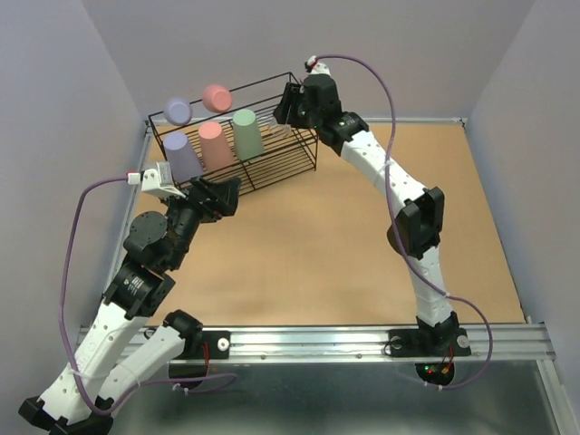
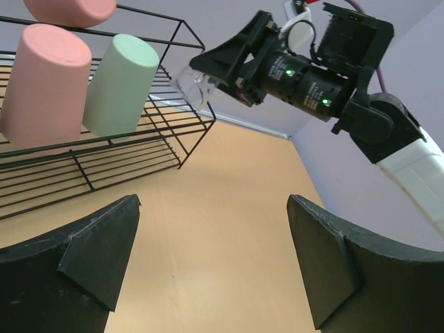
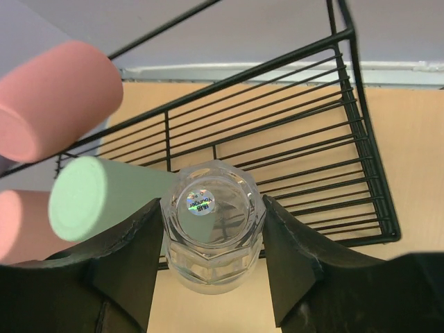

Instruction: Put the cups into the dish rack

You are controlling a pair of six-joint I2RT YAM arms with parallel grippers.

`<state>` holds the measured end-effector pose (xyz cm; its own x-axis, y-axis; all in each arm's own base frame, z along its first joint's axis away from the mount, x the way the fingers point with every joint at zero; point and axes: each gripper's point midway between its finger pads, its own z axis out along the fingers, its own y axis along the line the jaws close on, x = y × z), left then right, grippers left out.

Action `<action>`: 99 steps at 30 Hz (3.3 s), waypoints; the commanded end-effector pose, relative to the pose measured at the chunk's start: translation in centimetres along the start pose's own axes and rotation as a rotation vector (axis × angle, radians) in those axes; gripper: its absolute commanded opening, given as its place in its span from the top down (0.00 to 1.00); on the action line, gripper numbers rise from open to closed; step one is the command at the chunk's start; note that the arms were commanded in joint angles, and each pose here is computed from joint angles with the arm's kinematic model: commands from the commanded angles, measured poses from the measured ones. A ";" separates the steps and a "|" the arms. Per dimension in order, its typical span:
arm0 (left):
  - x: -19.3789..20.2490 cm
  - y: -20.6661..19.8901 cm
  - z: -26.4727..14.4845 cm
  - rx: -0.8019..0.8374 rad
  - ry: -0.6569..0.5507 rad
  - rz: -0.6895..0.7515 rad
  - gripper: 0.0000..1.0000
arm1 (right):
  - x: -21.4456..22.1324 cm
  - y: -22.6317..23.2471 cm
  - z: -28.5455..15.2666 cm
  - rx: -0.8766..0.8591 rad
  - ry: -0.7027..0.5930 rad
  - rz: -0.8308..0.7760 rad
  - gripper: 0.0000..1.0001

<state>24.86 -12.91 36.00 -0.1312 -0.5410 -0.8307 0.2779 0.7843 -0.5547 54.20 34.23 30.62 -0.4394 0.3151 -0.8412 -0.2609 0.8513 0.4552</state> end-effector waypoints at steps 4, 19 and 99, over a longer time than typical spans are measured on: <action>0.8 0.0 0.2 0.012 0.019 0.017 0.01 | -2.4 -1.2 1.1 0.138 -0.130 -0.117 1.00; 1.5 0.8 -0.2 0.000 0.027 0.034 0.01 | 0.1 -3.4 4.3 0.248 -0.143 -0.222 1.00; 0.7 6.2 3.1 -0.286 -0.092 0.132 0.01 | 5.5 -9.8 -35.2 0.110 -0.217 0.175 0.00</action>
<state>28.45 -10.89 31.93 -0.0960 -0.4352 -0.8952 0.0853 0.8924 -0.4430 25.76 13.28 33.75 -0.2334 0.4773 -0.8472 -0.1179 0.8509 0.5119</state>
